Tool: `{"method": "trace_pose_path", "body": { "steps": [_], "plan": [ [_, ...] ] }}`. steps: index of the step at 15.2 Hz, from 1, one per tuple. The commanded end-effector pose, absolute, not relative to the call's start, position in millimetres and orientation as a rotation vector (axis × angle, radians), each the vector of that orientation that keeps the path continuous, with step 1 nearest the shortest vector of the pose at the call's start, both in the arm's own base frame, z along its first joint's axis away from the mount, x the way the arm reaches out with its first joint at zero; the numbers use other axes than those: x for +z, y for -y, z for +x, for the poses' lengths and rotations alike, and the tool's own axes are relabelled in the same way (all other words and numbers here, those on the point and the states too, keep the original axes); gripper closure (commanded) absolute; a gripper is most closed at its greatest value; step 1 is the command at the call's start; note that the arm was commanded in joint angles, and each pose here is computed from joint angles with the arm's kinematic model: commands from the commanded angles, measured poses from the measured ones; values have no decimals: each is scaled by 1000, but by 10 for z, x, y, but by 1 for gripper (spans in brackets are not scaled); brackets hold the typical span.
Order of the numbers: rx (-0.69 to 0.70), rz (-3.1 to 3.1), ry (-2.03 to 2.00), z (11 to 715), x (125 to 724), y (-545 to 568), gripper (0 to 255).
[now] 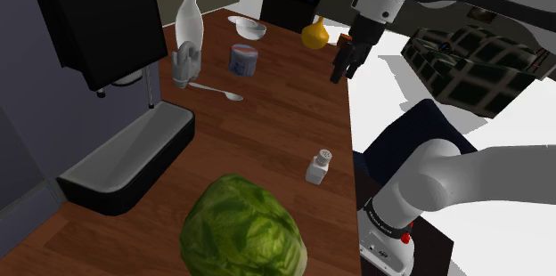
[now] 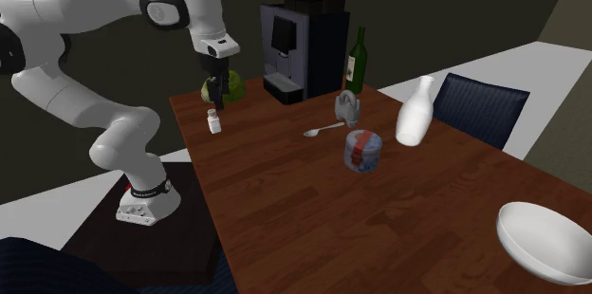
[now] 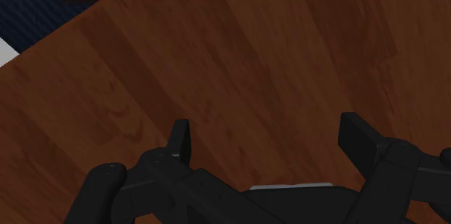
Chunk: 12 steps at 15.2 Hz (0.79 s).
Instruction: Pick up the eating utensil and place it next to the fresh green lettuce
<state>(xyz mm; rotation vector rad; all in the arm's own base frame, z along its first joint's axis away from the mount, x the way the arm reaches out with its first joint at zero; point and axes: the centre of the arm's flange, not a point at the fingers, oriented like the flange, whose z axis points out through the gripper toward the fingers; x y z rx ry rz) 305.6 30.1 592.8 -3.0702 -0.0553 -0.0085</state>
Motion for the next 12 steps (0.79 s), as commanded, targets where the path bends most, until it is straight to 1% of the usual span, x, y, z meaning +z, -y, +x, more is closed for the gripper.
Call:
{"method": "trace_pose_path", "body": {
  "steps": [1, 12],
  "plan": [
    [-8, -3070, 55, 3056, 5928, -301, 0],
    [-114, -3031, 207, 4190, 5273, -660, 0]
  ]
}}
